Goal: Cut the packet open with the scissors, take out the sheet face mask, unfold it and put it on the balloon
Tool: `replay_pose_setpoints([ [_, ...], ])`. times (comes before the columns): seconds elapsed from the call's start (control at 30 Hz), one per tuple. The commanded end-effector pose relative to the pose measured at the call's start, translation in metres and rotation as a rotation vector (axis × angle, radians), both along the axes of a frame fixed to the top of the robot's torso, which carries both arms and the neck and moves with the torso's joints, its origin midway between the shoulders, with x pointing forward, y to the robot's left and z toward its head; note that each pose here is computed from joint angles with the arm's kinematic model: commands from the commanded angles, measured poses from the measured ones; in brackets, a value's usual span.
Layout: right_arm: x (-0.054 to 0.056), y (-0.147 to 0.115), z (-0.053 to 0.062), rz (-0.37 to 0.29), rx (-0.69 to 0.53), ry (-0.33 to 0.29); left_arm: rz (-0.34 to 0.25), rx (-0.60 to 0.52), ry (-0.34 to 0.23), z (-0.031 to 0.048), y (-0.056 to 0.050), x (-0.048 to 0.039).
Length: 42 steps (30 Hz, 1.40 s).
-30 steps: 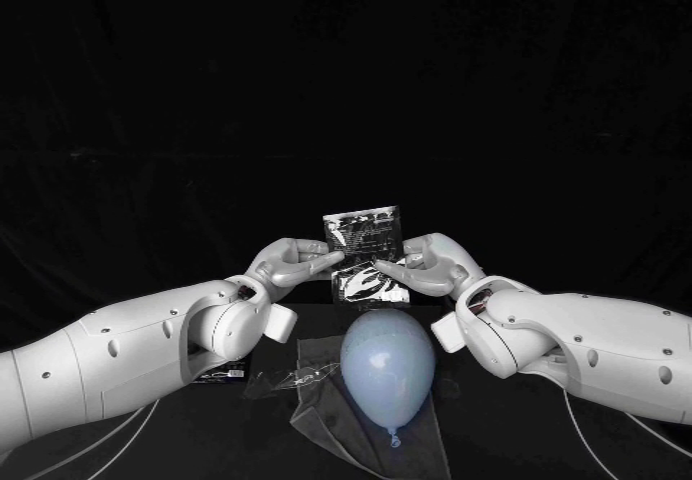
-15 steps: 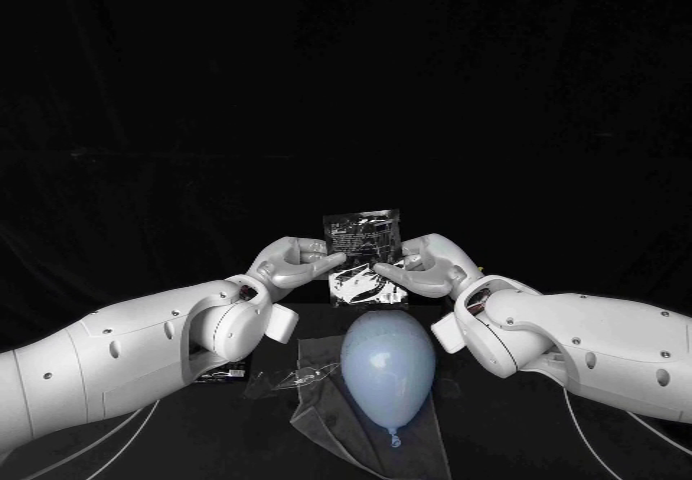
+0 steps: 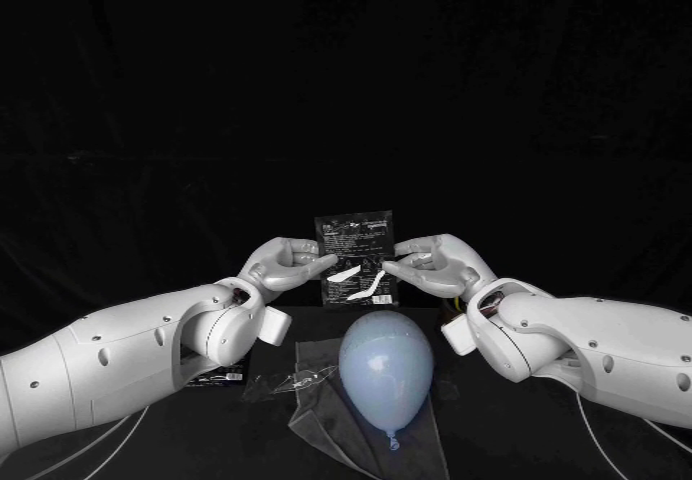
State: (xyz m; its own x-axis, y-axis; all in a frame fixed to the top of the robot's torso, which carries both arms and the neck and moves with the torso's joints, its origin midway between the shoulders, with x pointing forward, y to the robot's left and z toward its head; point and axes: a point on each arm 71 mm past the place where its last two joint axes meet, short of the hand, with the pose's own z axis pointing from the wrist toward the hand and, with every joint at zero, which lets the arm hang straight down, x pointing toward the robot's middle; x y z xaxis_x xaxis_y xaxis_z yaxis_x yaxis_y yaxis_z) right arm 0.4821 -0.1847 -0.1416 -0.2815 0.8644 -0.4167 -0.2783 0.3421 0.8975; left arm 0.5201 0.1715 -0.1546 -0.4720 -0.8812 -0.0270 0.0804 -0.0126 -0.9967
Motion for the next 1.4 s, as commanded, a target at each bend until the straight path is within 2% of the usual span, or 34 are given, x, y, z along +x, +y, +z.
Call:
replay_pose_setpoints([
  [0.03, -0.001, -0.002, 0.003, 0.014, 0.029, -0.027, 0.008, 0.016, -0.053, 0.004, 0.0, -0.0007],
  [0.33, -0.001, -0.006, 0.004, -0.004, 0.058, -0.028, 0.0, 0.04, -0.078, 0.005, -0.002, -0.0021],
  [0.57, 0.0, -0.001, 0.004, 0.01, 0.067, -0.025, -0.012, 0.057, -0.096, 0.0057, -0.004, -0.0038],
  [0.93, -0.001, 0.007, 0.004, 0.033, 0.06, -0.028, -0.011, 0.065, -0.105, 0.0063, -0.006, -0.0047],
  [1.4, -0.001, 0.008, 0.001, 0.035, 0.065, -0.004, -0.007, 0.065, -0.109, 0.0067, -0.007, -0.0052],
])
